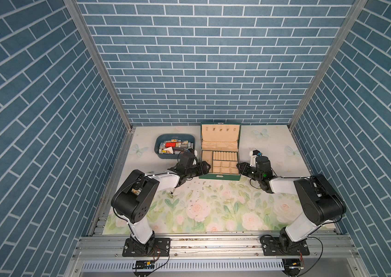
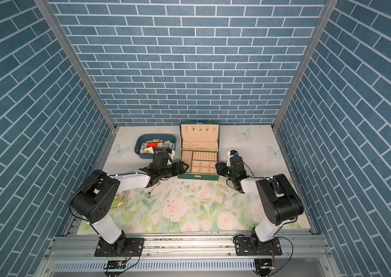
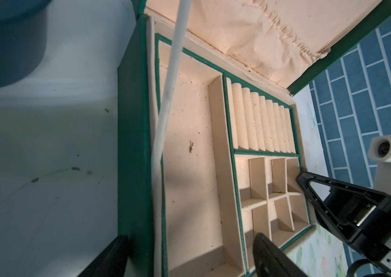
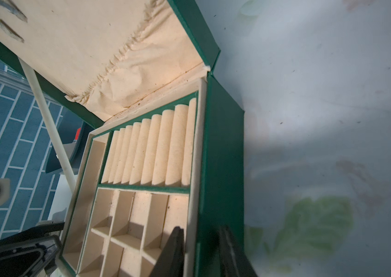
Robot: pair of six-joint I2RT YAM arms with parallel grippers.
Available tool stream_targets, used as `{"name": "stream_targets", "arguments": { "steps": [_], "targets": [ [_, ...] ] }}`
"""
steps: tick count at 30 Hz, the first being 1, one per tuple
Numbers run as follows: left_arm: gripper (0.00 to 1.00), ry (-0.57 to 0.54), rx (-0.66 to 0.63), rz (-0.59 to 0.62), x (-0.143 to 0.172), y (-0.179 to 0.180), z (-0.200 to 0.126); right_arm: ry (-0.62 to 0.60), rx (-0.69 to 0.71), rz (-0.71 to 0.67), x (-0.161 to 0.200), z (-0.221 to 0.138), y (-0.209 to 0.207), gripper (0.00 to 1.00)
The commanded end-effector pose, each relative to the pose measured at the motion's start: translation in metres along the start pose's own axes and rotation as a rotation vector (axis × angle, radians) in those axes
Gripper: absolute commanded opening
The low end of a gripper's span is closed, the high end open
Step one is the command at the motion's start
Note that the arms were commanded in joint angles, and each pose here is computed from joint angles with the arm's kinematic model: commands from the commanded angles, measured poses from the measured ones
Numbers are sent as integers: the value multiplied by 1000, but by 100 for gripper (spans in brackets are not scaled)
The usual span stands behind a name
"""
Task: Put jewelry chain into jewelry box
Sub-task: Move the jewelry box to the center of the board.
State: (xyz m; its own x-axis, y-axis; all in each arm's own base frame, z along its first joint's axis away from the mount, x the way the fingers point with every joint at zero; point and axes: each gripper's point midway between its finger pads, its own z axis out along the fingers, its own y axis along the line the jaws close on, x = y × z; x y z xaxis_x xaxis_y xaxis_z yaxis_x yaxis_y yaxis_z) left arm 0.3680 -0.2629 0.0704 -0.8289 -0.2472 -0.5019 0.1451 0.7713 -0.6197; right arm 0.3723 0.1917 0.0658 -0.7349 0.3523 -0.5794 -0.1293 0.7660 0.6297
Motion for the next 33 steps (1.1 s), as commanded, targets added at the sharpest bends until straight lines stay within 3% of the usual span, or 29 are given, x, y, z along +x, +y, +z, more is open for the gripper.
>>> {"name": "stream_targets", "arguments": {
  "steps": [1,20,27,29,33],
  "targets": [
    [84,29,43,45,12,-21,4,59,13,15,22,-4,-5,27],
    [83,148,87,181,121,-85,-10,162,152,21,94,-79,-47,25],
    [83,122,66,198,131,-85,-31,187,172,46,118,-102,-55,28],
    [85,103,46,201,127,-82,-35,187,177,49,119,-104,-56,33],
    [91,63,-7,227,113,-80,-44,162,207,40,105,-107,-53,58]
  ]
}}
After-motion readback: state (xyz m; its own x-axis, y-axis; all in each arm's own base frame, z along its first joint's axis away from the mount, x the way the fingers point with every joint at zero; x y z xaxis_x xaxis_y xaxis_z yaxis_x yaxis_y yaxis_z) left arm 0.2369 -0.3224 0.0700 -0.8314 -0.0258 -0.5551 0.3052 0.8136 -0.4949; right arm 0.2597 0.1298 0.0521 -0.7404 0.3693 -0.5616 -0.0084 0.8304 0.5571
